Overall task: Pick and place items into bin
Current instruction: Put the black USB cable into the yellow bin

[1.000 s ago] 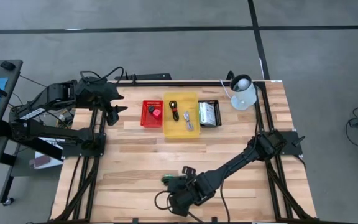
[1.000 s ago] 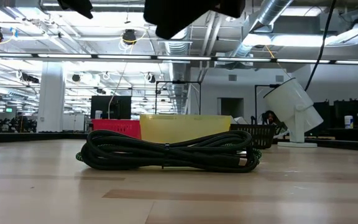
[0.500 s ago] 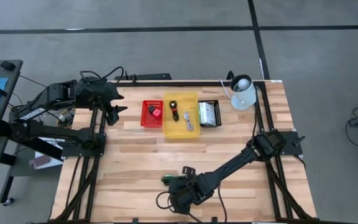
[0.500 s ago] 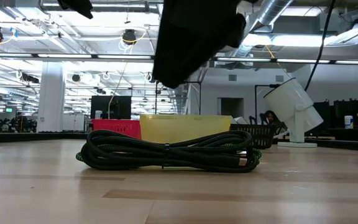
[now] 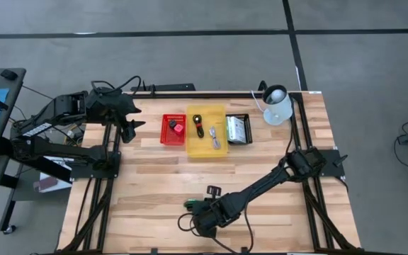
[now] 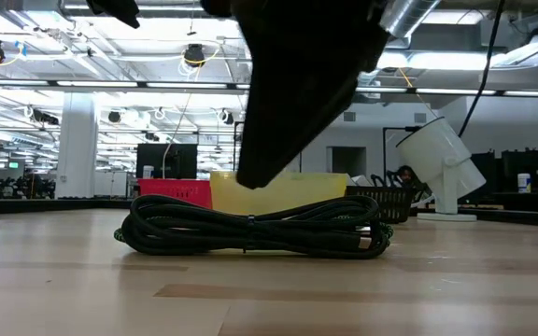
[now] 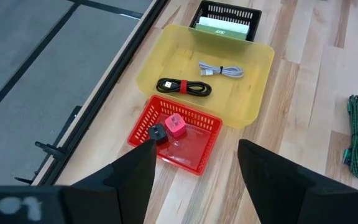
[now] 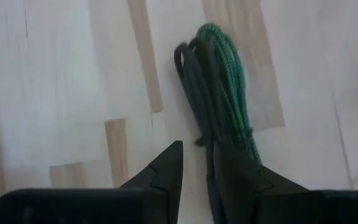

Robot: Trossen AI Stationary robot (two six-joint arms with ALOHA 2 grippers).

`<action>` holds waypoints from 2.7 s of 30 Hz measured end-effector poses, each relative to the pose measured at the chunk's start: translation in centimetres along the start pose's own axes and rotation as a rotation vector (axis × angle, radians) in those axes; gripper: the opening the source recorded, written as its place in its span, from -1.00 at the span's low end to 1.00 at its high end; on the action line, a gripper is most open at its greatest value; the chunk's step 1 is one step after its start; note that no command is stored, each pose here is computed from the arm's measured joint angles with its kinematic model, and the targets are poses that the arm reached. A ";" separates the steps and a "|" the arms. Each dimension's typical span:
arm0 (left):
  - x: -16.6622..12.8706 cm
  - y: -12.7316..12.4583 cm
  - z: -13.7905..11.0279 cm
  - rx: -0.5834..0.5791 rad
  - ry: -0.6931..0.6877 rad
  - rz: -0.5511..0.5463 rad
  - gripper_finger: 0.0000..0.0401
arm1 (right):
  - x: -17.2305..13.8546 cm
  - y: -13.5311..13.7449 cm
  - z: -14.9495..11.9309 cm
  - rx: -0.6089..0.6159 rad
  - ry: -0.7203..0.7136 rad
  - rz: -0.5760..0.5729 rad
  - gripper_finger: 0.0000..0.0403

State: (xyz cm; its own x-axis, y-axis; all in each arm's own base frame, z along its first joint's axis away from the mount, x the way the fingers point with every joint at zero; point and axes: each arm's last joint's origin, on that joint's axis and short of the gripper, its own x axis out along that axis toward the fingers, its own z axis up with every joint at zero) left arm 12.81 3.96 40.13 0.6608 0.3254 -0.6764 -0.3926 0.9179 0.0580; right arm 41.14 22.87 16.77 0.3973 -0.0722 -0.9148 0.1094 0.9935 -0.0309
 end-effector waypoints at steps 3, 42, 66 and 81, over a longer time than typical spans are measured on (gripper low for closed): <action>0.0 0.0 0.0 0.000 0.000 0.000 0.10 | 0.2 -0.4 0.3 -0.003 -0.006 0.002 -0.57; 0.0 0.0 0.0 0.000 0.000 0.000 0.10 | 2.6 -1.8 -0.5 -0.008 0.024 0.033 -0.57; 0.0 0.0 0.0 0.000 0.000 0.000 0.10 | 2.7 -1.6 -0.8 0.059 0.057 0.078 -0.79; 0.0 0.0 0.0 0.000 0.000 0.000 0.10 | 2.5 -0.6 -1.0 0.137 0.072 0.149 -0.84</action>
State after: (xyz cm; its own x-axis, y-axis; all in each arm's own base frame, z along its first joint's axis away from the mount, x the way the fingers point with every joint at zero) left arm 12.81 3.95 40.13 0.6608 0.3253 -0.6764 -0.3926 0.9179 0.0580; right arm 41.13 22.14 14.10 0.3530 0.0864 -0.9316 0.1787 0.9712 0.1578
